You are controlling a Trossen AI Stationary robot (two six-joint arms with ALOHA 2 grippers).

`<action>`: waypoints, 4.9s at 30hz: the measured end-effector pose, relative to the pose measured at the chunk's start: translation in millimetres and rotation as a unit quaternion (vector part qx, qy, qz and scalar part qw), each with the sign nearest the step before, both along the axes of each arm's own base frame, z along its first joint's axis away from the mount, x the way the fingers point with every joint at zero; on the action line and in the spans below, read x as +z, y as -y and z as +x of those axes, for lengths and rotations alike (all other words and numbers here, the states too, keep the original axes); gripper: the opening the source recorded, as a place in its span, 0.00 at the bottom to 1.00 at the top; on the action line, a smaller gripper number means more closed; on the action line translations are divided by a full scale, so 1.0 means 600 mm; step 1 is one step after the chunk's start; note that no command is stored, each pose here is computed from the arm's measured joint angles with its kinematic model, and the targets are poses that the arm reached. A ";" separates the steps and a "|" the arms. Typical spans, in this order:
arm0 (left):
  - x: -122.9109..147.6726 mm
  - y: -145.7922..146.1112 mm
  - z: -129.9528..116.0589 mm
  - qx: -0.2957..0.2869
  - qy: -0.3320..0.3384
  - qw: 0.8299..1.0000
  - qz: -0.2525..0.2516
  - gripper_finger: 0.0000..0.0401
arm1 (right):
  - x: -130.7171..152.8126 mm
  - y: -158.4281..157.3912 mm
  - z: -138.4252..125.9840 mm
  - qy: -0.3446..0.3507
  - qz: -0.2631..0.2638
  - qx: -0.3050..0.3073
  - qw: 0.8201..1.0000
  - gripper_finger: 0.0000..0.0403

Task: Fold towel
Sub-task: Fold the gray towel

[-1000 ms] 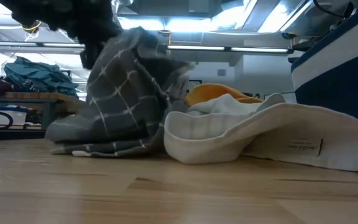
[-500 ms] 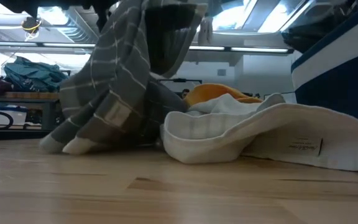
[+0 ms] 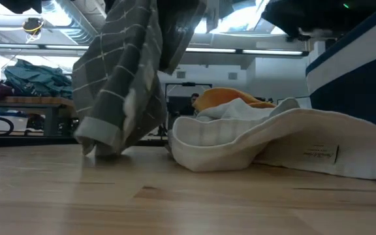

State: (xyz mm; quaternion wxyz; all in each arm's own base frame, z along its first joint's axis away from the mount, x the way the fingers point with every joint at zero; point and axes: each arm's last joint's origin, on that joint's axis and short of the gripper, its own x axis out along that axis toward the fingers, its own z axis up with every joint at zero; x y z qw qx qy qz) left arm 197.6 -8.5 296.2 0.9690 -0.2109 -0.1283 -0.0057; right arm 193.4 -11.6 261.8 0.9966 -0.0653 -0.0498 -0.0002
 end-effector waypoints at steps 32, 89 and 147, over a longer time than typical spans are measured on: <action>0.001 -0.001 0.000 0.006 0.004 1.000 -0.013 0.00 | 0.051 -0.078 0.157 -0.143 -0.397 -0.010 0.907 0.33; 0.038 -0.036 -0.038 0.098 0.073 0.992 0.039 0.00 | 0.107 -0.067 0.175 -0.054 -0.375 -0.262 0.888 0.01; -0.140 -0.102 -0.024 0.120 -0.472 0.830 0.273 0.46 | 0.278 -0.036 0.176 -0.076 -0.384 -0.228 0.891 0.00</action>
